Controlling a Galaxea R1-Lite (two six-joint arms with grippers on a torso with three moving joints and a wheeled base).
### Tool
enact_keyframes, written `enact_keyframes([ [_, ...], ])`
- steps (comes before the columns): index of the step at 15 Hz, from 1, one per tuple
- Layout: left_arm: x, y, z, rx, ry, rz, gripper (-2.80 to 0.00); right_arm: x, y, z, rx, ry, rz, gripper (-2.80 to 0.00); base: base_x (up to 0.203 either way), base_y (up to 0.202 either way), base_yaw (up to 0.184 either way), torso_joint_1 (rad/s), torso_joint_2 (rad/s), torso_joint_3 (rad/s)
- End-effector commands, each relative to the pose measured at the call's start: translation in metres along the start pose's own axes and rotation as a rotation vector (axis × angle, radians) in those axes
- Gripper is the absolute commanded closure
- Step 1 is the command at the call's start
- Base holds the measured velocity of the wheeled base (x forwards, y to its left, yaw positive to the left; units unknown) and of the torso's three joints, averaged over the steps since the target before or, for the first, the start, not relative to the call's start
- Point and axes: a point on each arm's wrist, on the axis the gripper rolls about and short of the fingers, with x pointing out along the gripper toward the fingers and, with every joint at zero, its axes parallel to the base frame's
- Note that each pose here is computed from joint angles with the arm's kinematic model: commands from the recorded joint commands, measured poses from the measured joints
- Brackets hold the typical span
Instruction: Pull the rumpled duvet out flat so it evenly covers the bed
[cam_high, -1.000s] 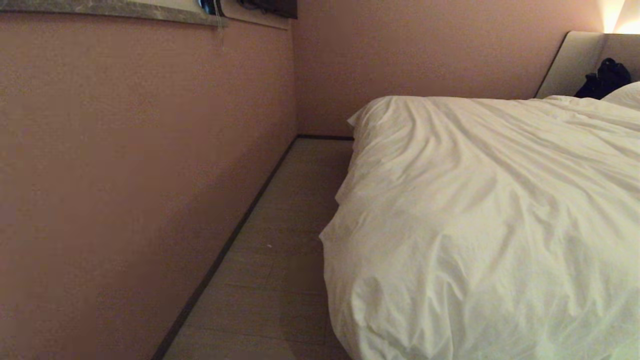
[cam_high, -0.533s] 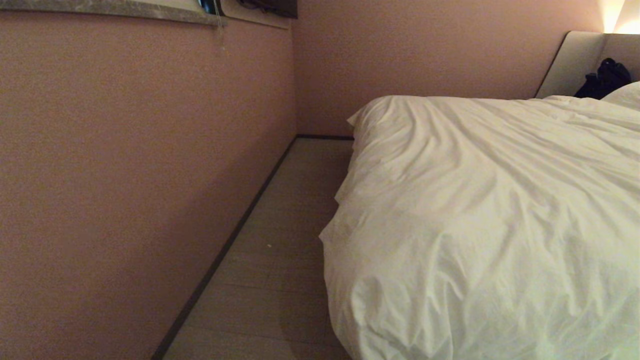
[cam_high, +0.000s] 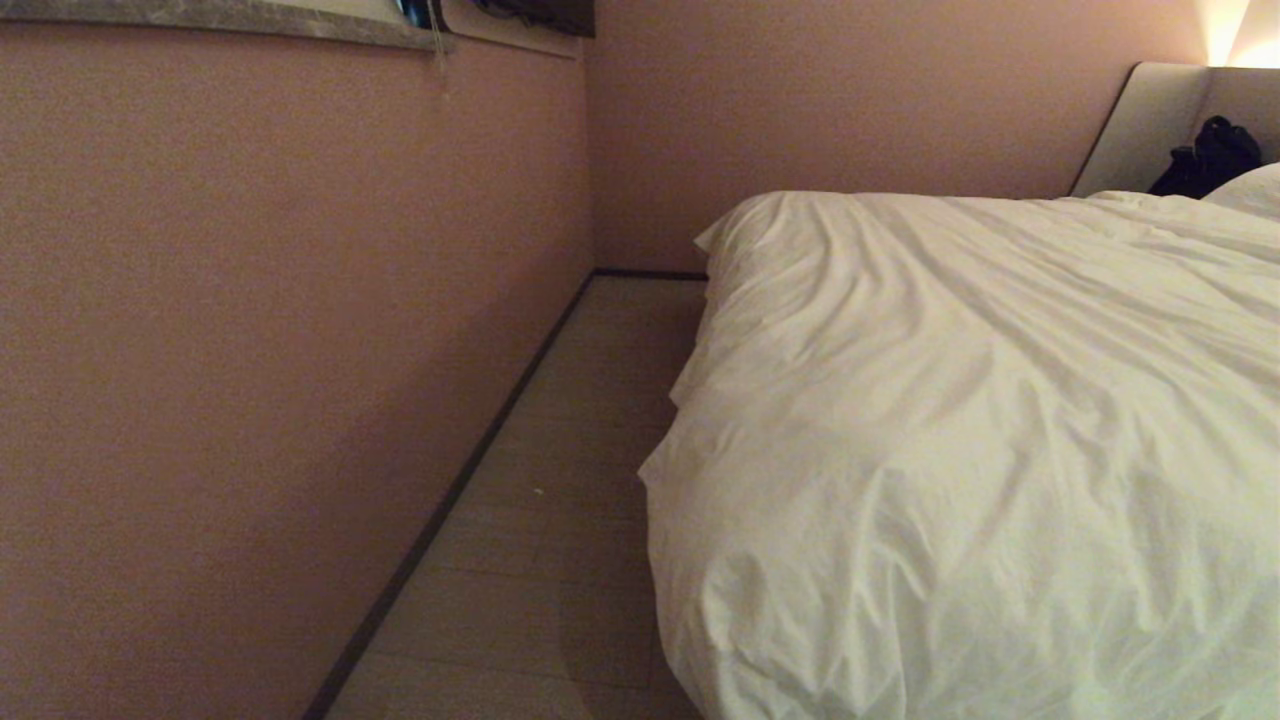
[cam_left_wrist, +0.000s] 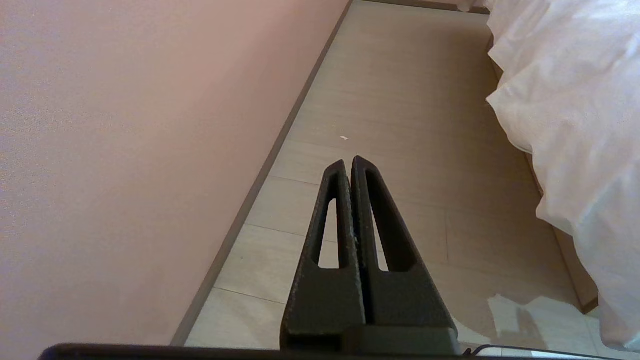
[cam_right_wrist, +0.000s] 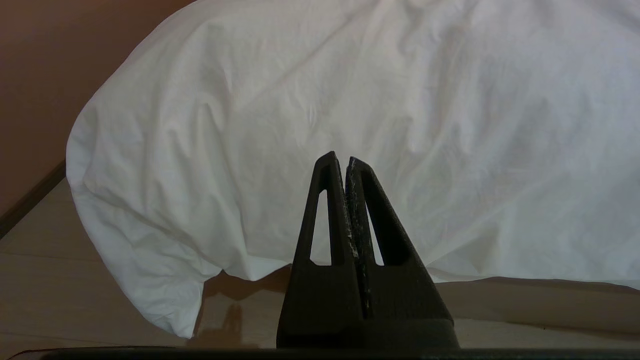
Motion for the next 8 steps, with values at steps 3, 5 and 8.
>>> enact_keyframes([
  [3,0.0000,0.0000,-0.0001,-0.004,0.000,0.001,0.00,0.0001,0.0000,0.0001,0.000,0.001,0.000,0.00,0.000,0.000,0.000,0.000,0.00,0.000],
  [5,0.0000,0.0000,-0.0001,-0.004,0.000,0.001,0.00,0.0001,0.0000,0.0001,0.000,0.001,0.000,0.00,0.000,0.000,0.000,0.000,0.00,0.000],
  [8,0.0000,0.0000,-0.0001,-0.004,0.000,0.001,0.00,0.0001,0.0000,0.0001,0.000,0.001,0.000,0.00,-0.148,0.000,0.002,0.006,0.00,0.000],
])
